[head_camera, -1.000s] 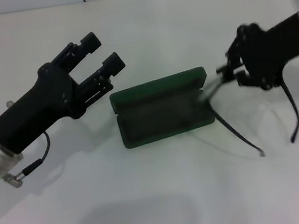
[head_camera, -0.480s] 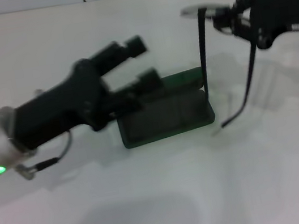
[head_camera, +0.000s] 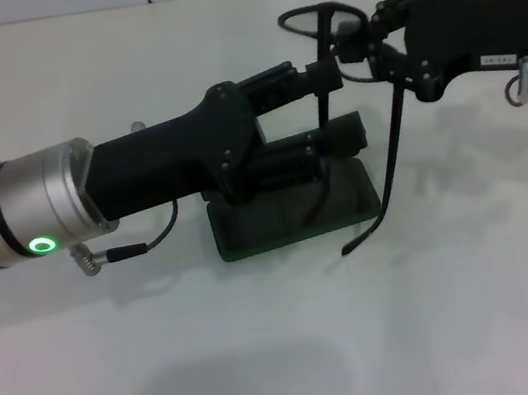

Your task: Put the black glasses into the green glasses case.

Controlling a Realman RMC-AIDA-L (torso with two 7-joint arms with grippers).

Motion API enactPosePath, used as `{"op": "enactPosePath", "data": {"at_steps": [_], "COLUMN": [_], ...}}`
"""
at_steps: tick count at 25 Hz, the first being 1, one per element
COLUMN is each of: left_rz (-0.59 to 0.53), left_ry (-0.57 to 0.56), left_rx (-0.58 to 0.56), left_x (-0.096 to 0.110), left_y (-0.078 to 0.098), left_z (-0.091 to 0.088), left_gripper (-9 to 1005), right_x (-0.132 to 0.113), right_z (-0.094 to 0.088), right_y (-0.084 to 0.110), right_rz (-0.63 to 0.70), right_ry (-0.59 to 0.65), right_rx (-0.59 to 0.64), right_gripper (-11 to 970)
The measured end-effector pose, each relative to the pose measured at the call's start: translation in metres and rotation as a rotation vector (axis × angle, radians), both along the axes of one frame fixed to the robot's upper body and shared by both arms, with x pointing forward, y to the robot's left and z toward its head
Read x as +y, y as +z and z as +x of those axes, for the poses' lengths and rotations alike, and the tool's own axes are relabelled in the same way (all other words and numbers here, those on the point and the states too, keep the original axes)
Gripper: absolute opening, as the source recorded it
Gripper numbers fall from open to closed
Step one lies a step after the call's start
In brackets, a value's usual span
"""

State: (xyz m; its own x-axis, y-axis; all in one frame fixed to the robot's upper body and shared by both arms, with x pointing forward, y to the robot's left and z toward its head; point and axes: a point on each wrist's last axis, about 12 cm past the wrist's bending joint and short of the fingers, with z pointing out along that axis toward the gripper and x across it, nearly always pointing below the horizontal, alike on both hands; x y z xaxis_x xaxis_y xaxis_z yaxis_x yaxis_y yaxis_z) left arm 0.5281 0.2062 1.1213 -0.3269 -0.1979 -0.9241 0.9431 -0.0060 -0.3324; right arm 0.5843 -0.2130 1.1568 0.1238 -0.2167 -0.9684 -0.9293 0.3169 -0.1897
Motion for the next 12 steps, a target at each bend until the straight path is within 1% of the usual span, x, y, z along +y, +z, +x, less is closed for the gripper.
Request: {"op": "enactPosePath", "data": {"at_steps": [5,8,12], "left_rz": [0.034,0.035,0.035], "left_ry": [-0.040,-0.035,-0.030], "left_rx": [0.020,0.029,0.027], "left_x": [-0.004,-0.002,-0.002], "left_y": [0.001,0.000,-0.001], "left_z": [0.002,0.001,0.000], "left_gripper": [793,792,791], "right_x": [0.011,0.017,0.020], "right_z": [-0.005,-0.008,-0.012], "right_y": [0.000,0.002,0.003], "right_rz": [-0.003,0.002,0.003], "right_ry": [0.064,0.113,0.162], "right_rx": [0.020,0.039,0.060], "right_gripper": [112,113,114]}}
